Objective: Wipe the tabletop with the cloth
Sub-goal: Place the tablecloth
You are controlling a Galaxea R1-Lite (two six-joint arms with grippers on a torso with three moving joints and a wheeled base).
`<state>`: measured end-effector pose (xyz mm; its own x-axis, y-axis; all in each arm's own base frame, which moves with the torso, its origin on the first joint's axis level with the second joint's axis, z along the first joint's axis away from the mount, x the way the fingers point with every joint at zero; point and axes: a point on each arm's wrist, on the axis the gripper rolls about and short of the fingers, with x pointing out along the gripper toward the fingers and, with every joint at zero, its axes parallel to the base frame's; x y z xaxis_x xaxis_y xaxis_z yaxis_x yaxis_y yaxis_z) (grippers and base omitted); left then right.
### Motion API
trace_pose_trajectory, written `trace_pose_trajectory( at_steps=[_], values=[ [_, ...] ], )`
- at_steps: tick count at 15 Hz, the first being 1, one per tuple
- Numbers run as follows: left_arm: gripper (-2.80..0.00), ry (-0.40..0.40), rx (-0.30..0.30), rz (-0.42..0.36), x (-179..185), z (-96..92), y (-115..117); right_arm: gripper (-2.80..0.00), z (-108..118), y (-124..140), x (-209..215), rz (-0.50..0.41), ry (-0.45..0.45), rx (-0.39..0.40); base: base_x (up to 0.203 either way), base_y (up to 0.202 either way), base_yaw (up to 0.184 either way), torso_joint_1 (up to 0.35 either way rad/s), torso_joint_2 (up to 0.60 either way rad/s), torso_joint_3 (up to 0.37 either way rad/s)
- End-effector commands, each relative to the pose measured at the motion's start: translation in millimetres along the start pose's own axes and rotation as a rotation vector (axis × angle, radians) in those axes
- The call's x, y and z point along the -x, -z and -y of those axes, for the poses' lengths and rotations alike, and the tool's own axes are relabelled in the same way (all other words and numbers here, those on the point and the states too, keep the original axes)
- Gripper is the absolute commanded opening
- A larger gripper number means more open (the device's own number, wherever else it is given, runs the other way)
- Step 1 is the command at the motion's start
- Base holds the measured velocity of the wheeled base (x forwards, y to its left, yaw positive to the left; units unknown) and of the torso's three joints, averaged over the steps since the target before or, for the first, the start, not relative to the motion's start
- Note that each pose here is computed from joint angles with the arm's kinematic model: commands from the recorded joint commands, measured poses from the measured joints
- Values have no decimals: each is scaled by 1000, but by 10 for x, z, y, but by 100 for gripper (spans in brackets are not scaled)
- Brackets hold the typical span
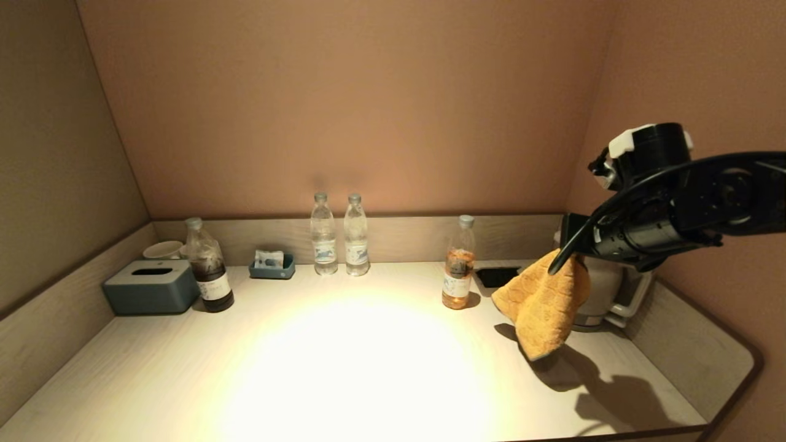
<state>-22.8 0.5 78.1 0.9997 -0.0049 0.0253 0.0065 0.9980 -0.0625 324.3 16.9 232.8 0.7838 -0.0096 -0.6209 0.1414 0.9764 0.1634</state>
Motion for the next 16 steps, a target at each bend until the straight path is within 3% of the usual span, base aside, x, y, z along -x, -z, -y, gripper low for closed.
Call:
trace_pose_trajectory(
  at_steps=[1, 8, 14, 16],
  values=[
    [-280, 0, 1, 1, 0, 0, 0, -280, 207, -98, 186, 58, 42, -34, 0, 0, 0, 0, 0, 0],
    [-280, 0, 1, 1, 0, 0, 0, -280, 587, -27, 162, 27, 139, -90, 0, 0, 0, 0, 0, 0],
    [-280, 0, 1, 1, 0, 0, 0, -280, 740, 372, -143, -148, 180, -114, 0, 0, 0, 0, 0, 0],
    [-280, 0, 1, 1, 0, 0, 0, -280, 802, 456, -277, -170, 198, -123, 0, 0, 0, 0, 0, 0]
  ],
)
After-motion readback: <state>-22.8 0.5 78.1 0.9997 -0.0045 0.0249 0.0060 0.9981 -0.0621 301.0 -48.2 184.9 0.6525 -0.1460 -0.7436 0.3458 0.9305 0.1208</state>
